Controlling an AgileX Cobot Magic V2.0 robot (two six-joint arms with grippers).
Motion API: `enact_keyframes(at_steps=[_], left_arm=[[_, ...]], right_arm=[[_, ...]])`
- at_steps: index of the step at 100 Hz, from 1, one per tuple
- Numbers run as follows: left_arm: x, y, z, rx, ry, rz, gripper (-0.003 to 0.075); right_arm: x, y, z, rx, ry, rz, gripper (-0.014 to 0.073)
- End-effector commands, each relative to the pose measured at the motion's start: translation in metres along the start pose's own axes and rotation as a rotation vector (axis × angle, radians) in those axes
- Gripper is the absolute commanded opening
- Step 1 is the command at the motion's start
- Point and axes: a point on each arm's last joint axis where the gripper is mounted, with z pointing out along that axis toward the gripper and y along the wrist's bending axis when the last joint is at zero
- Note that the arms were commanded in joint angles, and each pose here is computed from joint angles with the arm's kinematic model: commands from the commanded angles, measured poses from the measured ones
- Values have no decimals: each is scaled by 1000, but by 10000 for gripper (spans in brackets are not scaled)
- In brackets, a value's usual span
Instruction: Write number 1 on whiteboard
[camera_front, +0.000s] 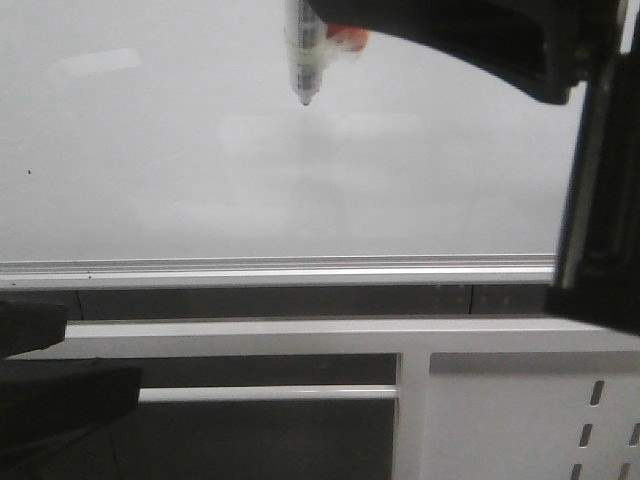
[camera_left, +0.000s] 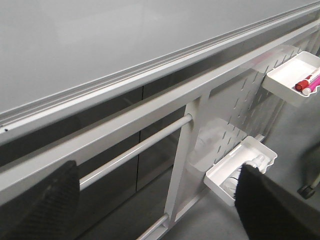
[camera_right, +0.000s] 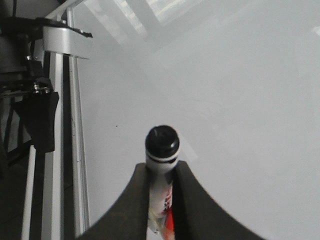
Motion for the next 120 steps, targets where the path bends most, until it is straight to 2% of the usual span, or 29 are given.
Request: enact_keyframes(at_steps=[1, 18, 38, 120], left_arm=[[-16, -4, -8, 29, -204, -2, 575], [-16, -4, -8, 29, -204, -2, 567], [-16, -4, -8, 25, -204, -3, 526], [-16, -1, -8, -6, -209, -14, 526]], right_arm=[[-8, -13, 3, 78, -50, -22, -79], [-5, -8, 8, 50, -35, -29, -79], [-1, 0, 14, 11, -14, -106, -79], [-3, -4, 17, 31, -22, -211, -78]])
